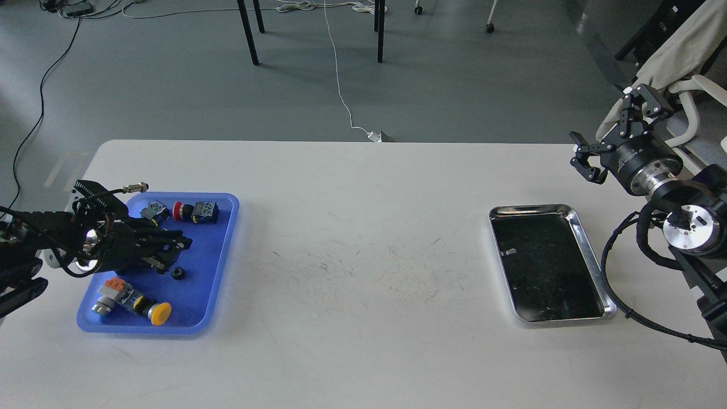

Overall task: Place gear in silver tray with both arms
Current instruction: 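Lift the black gear and carry it toward the silver tray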

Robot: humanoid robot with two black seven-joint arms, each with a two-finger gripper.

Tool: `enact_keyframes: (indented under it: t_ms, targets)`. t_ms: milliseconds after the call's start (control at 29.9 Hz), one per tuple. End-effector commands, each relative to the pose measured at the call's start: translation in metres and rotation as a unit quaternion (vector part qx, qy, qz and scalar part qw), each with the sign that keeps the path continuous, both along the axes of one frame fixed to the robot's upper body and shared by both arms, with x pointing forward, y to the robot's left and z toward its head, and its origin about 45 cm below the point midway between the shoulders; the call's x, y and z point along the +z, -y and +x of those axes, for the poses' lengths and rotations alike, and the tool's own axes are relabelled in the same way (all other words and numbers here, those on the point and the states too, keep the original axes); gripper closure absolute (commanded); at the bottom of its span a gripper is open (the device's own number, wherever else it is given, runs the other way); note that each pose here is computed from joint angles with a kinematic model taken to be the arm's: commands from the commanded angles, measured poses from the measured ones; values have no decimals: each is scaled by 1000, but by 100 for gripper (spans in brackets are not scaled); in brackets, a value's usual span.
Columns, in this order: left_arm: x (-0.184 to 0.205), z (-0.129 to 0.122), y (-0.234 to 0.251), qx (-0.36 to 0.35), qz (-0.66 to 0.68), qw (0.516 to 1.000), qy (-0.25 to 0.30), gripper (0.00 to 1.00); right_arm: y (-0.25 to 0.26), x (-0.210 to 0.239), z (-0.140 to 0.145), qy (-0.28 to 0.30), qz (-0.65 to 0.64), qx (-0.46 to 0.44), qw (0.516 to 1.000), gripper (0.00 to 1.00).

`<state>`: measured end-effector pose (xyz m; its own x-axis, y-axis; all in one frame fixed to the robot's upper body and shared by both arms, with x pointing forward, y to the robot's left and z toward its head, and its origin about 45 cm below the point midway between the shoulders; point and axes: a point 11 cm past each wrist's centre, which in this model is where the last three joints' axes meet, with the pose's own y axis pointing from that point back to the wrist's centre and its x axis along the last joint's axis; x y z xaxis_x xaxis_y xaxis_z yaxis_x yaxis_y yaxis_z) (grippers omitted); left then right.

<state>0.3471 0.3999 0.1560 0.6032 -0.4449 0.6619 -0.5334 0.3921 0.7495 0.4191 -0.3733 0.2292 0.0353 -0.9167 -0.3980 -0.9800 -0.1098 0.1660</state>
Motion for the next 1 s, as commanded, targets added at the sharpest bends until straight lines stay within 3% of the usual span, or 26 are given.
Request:
enact_keyframes:
  t_ms: [0, 200, 401, 969]
  targets:
    - [33, 7, 15, -22, -15, 999, 19, 90, -1, -1, 0, -1, -2, 1, 1000, 1]
    - [75, 19, 62, -82, -42, 995, 45, 90, -5, -6, -1, -6, -9, 8, 1000, 1]
    - [100, 11, 122, -162, -63, 984, 41, 90, -5, -5, -1, -5, -10, 8, 1000, 1]
    - [69, 2, 303, -317, -101, 943, -18, 89, 18, 14, 5, 15, 10, -28, 999, 1]
